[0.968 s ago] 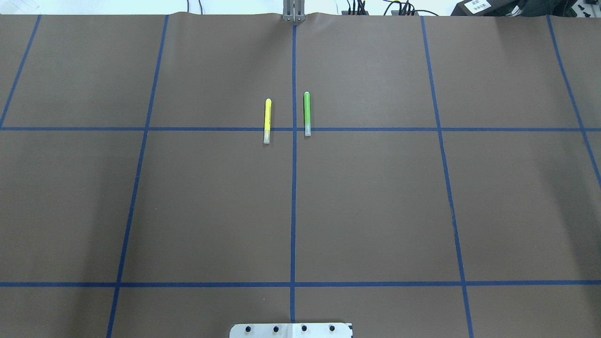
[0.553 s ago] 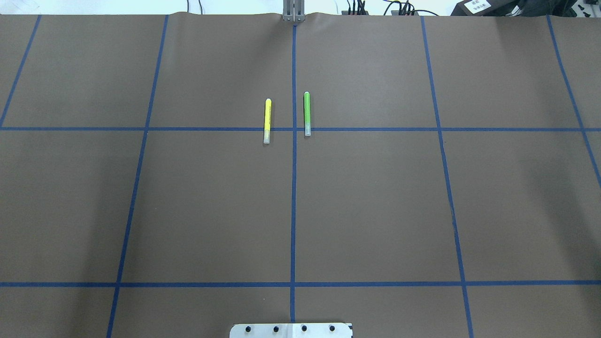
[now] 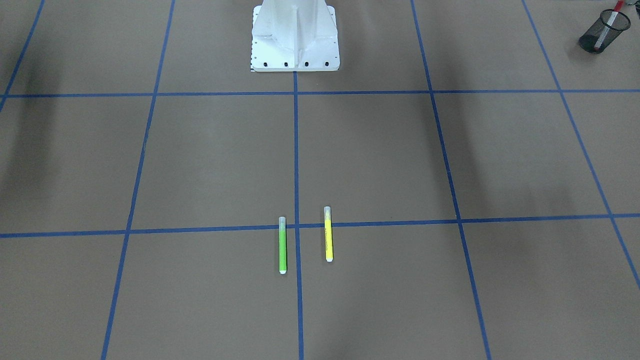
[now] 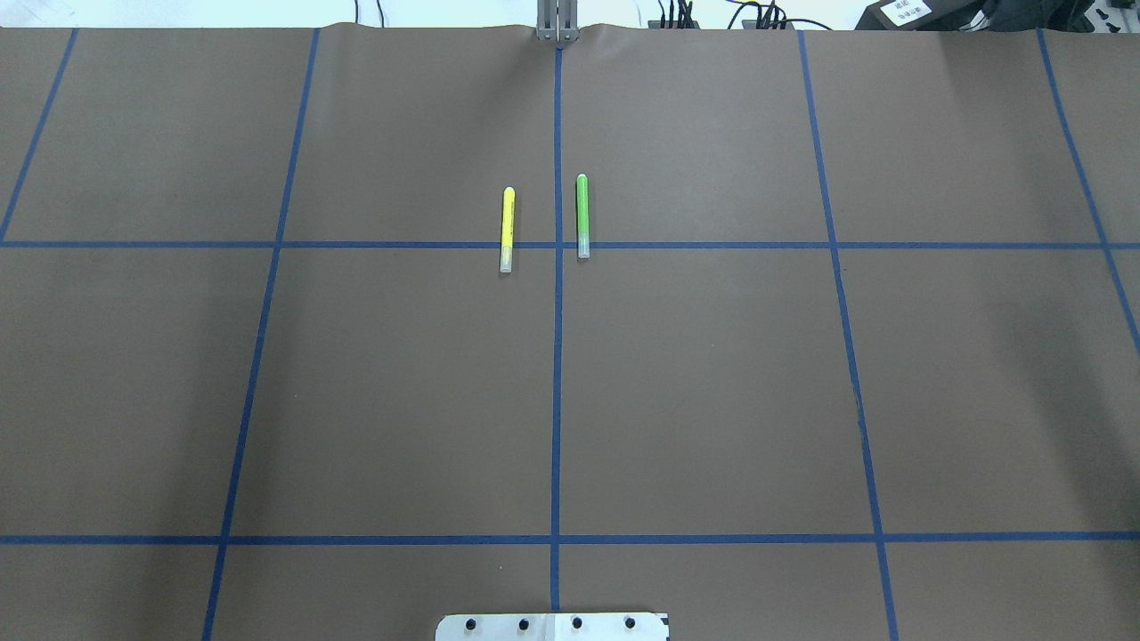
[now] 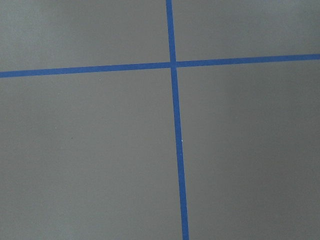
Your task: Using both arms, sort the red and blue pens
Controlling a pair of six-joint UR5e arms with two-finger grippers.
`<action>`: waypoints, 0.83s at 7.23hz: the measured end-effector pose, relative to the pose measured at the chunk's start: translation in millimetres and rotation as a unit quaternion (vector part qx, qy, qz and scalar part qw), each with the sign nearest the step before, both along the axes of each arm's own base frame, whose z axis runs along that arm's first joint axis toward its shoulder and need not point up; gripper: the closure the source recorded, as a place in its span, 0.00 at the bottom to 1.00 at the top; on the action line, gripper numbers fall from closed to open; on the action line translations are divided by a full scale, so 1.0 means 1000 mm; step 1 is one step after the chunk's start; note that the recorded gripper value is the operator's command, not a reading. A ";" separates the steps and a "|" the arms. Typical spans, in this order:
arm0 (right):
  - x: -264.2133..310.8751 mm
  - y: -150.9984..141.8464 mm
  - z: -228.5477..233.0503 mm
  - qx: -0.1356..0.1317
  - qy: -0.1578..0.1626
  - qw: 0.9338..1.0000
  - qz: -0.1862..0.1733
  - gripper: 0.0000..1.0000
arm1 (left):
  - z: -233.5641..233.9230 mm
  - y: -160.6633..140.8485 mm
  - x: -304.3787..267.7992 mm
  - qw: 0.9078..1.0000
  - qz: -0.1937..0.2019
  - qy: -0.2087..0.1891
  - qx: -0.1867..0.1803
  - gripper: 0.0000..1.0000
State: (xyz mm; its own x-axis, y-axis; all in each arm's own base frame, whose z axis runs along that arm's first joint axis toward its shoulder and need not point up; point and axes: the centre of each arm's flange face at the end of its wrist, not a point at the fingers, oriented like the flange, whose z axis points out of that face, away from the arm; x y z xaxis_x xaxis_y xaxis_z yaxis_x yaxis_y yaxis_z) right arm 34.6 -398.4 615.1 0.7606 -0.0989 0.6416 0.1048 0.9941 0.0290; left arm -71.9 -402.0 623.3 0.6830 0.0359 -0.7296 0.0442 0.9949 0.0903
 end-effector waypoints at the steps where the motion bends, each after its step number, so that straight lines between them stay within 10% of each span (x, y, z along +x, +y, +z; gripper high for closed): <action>1: 0.000 0.000 0.001 -0.001 0.000 1.000 0.001 0.01 | -0.002 -0.004 0.001 1.000 0.001 0.000 -0.008 0.00; 6: 0.009 0.002 0.008 -0.008 0.003 1.000 0.012 0.00 | -0.001 -0.005 0.001 1.000 0.003 0.000 -0.015 0.00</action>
State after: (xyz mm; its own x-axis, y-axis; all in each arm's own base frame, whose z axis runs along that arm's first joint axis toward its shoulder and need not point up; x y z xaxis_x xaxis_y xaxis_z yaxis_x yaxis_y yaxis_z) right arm 43.7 -396.6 622.6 0.7666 -0.0709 0.6383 0.0814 0.9966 0.0129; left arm -70.6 -406.7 622.8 0.6832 0.0179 -0.7300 0.0390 0.9974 0.0610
